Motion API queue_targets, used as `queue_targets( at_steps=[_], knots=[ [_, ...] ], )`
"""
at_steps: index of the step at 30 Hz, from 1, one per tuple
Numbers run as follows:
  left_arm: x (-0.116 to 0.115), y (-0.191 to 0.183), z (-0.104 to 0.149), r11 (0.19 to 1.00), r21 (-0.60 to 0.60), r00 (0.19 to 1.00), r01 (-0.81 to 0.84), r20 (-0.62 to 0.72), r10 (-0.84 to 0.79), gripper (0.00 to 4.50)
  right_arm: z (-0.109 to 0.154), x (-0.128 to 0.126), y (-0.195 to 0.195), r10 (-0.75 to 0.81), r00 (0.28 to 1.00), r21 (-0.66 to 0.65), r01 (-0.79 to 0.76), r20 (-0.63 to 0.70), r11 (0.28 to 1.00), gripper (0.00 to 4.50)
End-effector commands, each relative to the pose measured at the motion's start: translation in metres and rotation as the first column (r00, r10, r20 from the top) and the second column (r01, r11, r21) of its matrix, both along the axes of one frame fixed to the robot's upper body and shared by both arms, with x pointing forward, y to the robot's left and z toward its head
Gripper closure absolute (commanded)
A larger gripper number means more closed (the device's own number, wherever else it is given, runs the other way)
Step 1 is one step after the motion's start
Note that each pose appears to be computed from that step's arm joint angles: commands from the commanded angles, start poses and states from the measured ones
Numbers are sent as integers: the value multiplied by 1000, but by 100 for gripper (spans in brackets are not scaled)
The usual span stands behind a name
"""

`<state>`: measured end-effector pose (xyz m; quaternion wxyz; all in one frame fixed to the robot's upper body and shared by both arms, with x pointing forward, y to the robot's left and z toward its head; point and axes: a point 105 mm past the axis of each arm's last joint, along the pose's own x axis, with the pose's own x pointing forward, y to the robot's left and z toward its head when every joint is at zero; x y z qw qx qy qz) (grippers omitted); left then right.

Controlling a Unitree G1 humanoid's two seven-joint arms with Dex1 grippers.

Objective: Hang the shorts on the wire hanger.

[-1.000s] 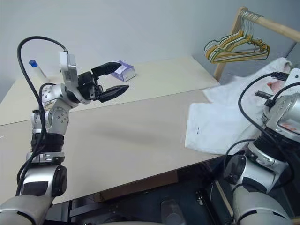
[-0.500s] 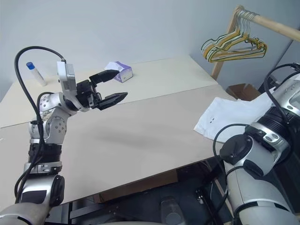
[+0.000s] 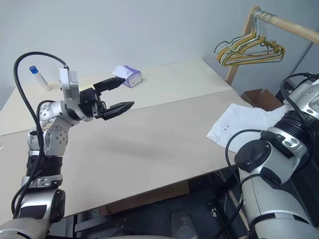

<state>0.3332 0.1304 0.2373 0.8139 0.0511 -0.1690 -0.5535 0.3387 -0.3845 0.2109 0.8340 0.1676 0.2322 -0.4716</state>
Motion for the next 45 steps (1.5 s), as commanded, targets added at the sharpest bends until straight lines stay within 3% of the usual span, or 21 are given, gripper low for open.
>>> queue_targets(
  at_steps=[1,8,10,14,17,22,24,27,29,32,33,35,39,45],
  knots=[
    [-5,-1,12,1000,6,999,14,48,-14,0,21,-7,-6,-36,998,-71,40,47,997,307],
    [-10,-1,18,998,-22,997,60,51,-59,0,44,-15,-13,-86,994,-265,99,60,959,53],
    [-11,0,21,997,-41,996,72,60,-69,0,49,-17,-12,-96,993,-315,112,66,942,3],
    [-11,1,23,996,-46,996,71,60,-68,0,59,-19,-13,-116,991,-410,134,70,902,3],
    [-10,2,21,997,-48,996,62,60,-59,0,74,-20,-10,-128,990,-538,142,63,831,3],
    [-11,4,21,997,-50,997,53,60,-50,0,127,-12,21,-40,987,-803,151,157,576,3],
    [-11,6,24,997,-58,997,52,63,-48,0,139,-2,41,37,989,-883,107,140,458,3],
    [-13,9,27,997,-65,997,51,67,-47,0,142,19,74,222,972,-936,-11,73,352,3],
    [-15,13,27,997,-66,997,43,65,-39,0,131,43,108,409,906,-947,-220,-109,235,3],
    [-14,22,23,999,-40,999,3,51,-1,0,105,61,153,606,736,-900,-430,-303,72,3],
    [-13,25,19,1000,-13,998,-28,51,28,0,95,64,164,666,668,-873,-486,-333,50,3],
    [-9,32,11,995,29,995,-91,41,90,0,78,68,190,750,512,-817,-573,-419,-65,3],
    [-7,49,-4,977,64,979,-203,-18,205,0,69,55,230,892,222,-768,-613,-393,-186,3],
    [-21,73,-28,947,128,949,-295,-78,306,0,36,38,256,878,-37,-646,-662,-478,-380,3]
  ],
)
